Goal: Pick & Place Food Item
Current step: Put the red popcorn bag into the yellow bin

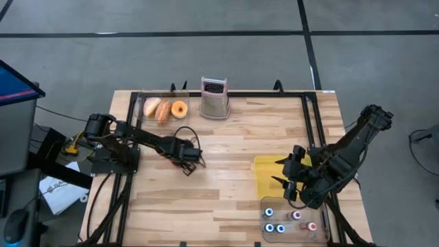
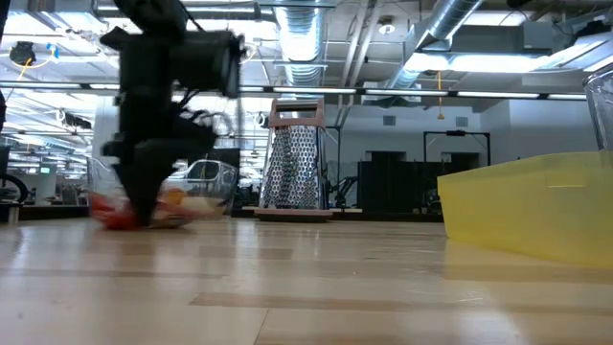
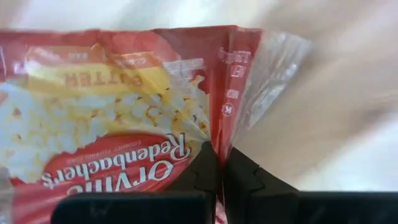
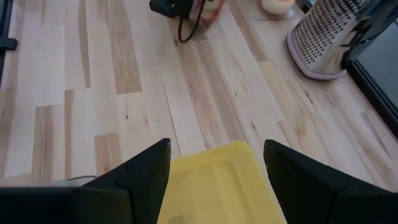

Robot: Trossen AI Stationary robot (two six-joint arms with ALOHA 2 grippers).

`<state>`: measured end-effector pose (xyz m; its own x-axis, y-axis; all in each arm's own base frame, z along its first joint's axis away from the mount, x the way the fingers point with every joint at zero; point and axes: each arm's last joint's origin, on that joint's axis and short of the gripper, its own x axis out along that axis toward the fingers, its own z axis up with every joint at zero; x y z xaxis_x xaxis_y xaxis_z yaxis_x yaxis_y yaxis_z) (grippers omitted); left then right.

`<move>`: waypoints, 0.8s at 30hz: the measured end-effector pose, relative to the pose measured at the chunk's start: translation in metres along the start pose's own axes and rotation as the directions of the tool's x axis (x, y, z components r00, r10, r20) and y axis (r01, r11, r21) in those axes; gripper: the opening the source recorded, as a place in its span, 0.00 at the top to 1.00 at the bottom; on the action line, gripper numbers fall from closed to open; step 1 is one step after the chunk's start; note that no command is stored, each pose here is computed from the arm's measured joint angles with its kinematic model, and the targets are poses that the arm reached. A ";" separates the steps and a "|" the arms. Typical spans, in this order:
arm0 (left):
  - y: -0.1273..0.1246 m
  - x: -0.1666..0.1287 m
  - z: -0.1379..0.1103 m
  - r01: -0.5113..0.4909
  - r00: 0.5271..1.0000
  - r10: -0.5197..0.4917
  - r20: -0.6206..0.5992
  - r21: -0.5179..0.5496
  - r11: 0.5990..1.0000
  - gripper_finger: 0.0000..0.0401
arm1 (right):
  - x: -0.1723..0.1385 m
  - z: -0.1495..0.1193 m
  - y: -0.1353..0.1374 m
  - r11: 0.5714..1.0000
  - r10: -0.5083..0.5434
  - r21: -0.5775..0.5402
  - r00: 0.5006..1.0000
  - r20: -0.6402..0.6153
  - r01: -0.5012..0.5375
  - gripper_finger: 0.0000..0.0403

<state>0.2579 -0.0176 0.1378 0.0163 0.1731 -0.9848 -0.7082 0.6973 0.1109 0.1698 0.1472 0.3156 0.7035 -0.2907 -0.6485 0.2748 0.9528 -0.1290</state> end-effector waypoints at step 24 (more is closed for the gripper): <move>-0.096 -0.126 0.064 0.450 0.472 -0.705 0.529 0.543 0.709 1.00 | 0.001 -0.003 -0.006 0.998 -0.061 0.032 0.998 -0.016 0.061 0.38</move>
<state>0.3685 -0.0619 0.2597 0.8804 -0.0418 -0.4725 -0.1114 0.9500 -0.2917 0.1667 0.1411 0.3136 0.6749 -0.3468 -0.6513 0.3383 0.9299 -0.1446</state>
